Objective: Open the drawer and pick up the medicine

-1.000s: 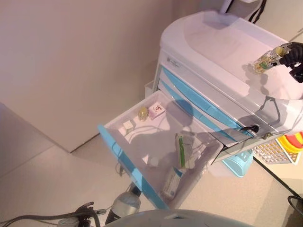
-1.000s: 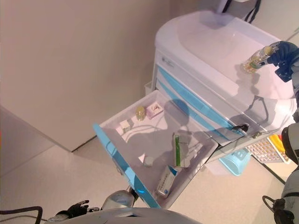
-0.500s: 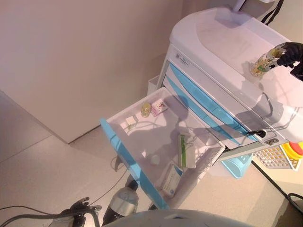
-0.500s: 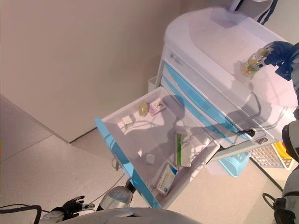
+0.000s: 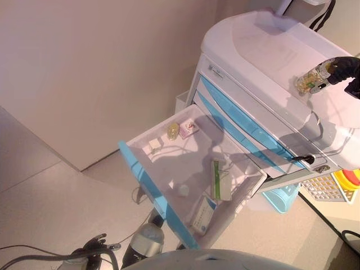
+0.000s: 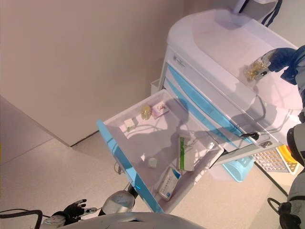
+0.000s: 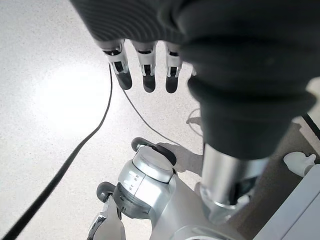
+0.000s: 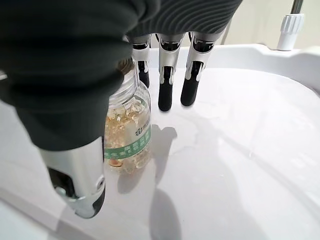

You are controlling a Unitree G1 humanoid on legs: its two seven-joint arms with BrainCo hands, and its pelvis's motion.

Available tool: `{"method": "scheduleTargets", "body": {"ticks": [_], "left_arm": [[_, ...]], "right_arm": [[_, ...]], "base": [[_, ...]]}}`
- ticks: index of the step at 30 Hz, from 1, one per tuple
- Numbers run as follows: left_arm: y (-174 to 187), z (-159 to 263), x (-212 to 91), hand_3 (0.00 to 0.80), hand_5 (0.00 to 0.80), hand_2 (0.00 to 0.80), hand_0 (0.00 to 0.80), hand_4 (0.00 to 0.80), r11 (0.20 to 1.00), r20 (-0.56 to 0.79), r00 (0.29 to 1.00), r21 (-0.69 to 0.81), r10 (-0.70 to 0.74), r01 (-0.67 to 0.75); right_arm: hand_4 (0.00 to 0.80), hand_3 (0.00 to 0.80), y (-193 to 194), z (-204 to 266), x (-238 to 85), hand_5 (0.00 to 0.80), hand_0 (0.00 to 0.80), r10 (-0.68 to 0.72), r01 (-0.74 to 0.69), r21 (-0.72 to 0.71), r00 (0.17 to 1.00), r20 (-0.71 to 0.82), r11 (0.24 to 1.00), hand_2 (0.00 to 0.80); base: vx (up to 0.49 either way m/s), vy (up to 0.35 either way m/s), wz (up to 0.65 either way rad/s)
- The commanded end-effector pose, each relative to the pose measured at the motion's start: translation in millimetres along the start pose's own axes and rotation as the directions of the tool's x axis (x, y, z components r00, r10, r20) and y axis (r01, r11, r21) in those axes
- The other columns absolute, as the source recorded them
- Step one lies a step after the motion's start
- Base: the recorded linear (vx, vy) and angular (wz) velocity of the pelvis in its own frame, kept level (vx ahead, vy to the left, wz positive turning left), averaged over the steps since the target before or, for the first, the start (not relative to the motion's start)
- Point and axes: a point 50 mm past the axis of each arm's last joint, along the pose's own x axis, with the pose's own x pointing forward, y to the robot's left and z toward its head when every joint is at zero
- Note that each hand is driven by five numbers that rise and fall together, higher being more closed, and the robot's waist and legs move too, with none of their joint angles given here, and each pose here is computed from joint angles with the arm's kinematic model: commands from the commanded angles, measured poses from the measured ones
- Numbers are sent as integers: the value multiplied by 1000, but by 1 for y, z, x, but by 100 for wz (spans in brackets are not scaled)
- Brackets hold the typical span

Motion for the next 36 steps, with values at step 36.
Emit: {"method": "scheduleTargets", "body": {"ticks": [36], "left_arm": [[-25,-30,-4,0,0,0,0,0,962,-128,984,228,-125,152]], "right_arm": [[0,0,-50,4,-53,0,0,-860,573,718,506,71,396,0]], "base": [[-27,-1,-10]]}}
